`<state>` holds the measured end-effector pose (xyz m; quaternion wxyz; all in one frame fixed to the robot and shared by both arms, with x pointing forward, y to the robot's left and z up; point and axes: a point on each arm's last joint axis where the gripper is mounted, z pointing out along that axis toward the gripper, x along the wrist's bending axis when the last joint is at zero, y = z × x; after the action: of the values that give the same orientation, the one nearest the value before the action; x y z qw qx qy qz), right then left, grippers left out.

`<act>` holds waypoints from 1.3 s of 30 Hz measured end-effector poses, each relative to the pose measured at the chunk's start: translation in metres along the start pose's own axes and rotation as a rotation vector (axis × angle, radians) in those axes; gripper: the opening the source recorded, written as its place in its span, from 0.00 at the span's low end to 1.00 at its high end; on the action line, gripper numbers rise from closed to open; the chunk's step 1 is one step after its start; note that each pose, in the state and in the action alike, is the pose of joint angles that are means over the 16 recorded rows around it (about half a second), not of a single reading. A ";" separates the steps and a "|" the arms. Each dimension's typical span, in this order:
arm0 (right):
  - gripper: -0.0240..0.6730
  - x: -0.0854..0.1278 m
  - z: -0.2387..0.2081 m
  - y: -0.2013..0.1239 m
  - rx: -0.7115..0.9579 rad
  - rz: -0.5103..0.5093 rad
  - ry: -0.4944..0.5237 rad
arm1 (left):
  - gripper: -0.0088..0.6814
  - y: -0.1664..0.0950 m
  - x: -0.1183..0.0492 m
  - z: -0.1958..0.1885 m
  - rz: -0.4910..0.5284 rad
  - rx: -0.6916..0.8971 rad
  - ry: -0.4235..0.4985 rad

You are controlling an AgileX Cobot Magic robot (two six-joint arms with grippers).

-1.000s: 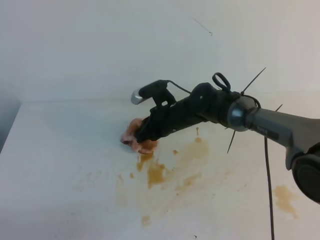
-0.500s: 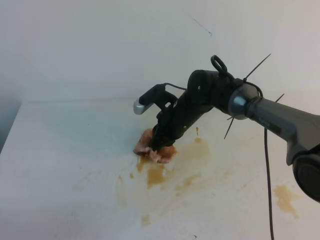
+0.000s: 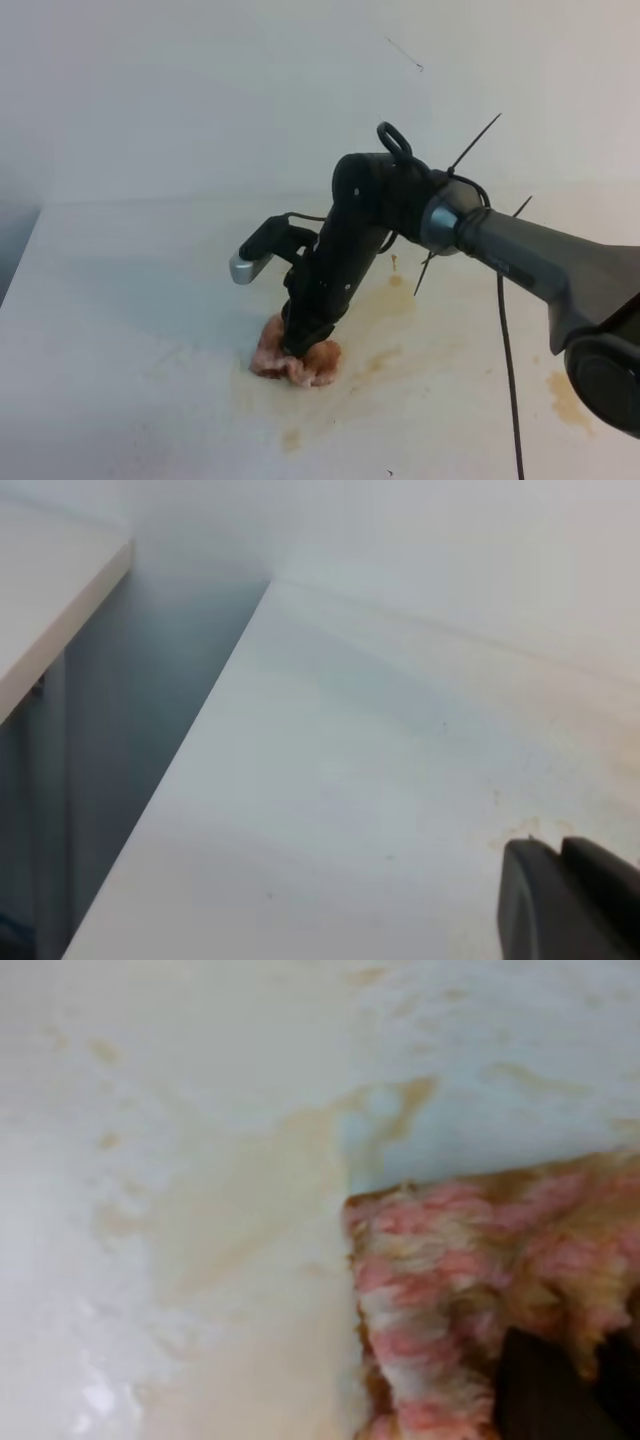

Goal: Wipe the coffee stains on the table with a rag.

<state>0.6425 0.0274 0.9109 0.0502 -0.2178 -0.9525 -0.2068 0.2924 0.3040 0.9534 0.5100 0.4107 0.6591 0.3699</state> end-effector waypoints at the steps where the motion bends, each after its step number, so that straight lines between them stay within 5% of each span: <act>1: 0.09 0.003 0.000 0.001 0.010 -0.003 0.002 | 0.01 0.000 0.000 0.000 0.000 0.000 0.000; 13: 0.09 0.021 -0.033 -0.005 0.093 0.007 -0.146 | 0.01 0.000 0.000 0.000 0.000 -0.001 0.000; 22: 0.09 0.019 -0.080 -0.035 -0.034 0.120 -0.319 | 0.01 0.000 0.000 0.000 0.000 -0.001 0.000; 39: 0.09 0.038 -0.023 -0.056 -0.202 0.224 -0.126 | 0.01 0.000 0.000 0.000 0.000 -0.001 0.000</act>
<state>0.5837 -0.0132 0.9183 -0.0090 -0.3389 -0.8980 -0.2804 0.2924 0.3040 0.9529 0.5102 0.4105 0.6590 0.3701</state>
